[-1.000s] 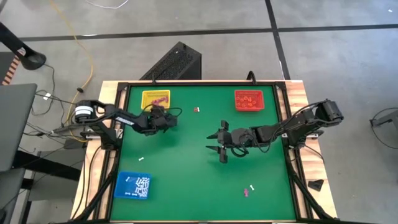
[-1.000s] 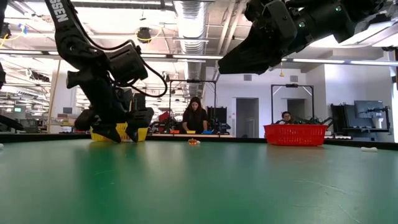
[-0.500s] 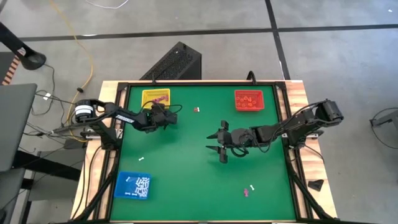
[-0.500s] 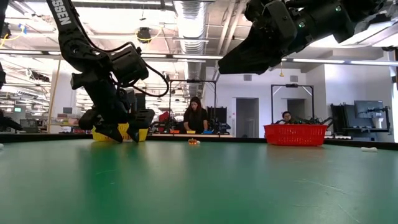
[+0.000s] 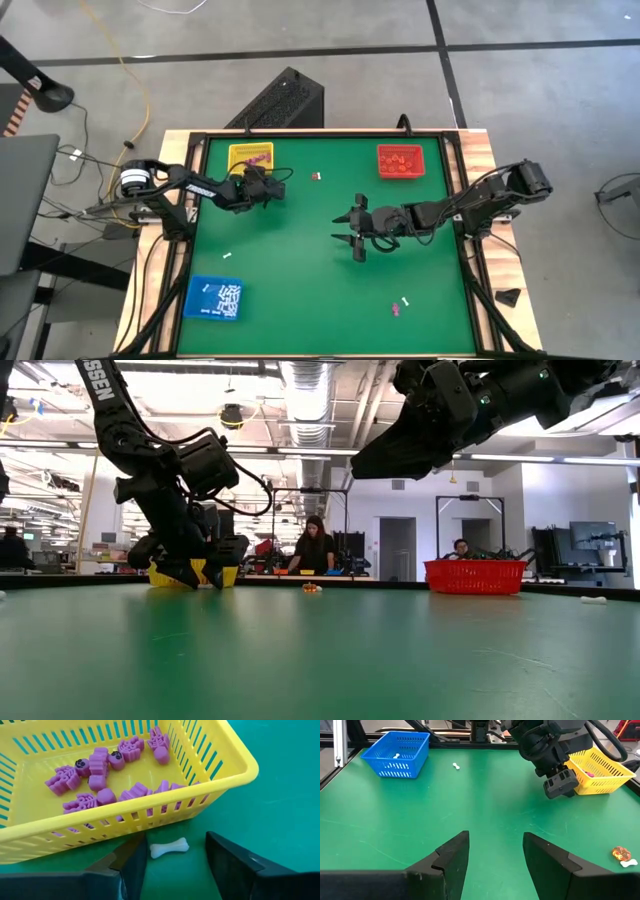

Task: Sort Halloween decoration
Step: Put the white bone toy into the blue bin

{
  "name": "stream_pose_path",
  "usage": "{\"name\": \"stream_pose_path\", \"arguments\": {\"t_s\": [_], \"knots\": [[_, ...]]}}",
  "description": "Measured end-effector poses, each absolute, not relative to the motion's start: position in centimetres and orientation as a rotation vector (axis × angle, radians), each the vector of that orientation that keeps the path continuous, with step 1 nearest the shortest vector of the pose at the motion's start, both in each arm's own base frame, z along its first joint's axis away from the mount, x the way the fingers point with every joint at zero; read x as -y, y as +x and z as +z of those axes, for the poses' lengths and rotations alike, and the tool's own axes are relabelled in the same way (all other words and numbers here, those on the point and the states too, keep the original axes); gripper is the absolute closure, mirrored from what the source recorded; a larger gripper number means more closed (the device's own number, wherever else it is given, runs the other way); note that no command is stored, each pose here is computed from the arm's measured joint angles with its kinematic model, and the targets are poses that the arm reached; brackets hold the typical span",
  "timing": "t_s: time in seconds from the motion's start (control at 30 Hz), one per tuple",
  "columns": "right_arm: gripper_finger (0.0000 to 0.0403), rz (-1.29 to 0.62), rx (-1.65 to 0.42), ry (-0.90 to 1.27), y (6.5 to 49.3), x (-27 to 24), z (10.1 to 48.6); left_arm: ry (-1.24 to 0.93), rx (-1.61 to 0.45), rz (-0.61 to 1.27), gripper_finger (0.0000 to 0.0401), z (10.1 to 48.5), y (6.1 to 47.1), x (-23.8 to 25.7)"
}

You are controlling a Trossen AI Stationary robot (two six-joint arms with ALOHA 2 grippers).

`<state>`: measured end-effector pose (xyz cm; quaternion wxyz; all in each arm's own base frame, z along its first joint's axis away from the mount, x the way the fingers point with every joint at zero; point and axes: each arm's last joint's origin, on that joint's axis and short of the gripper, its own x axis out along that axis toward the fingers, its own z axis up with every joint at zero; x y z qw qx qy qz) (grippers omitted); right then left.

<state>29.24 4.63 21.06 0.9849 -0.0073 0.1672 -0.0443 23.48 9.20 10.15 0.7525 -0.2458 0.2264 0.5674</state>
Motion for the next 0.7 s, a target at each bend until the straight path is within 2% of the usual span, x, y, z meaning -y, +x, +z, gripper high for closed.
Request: {"name": "stream_pose_path", "arguments": {"t_s": [0.7], "knots": [[0.0186,-0.091,-0.336,-0.016,29.2,-4.6,21.1,-0.525,-0.547,1.182,0.0228,9.9,23.7,-7.8]]}}
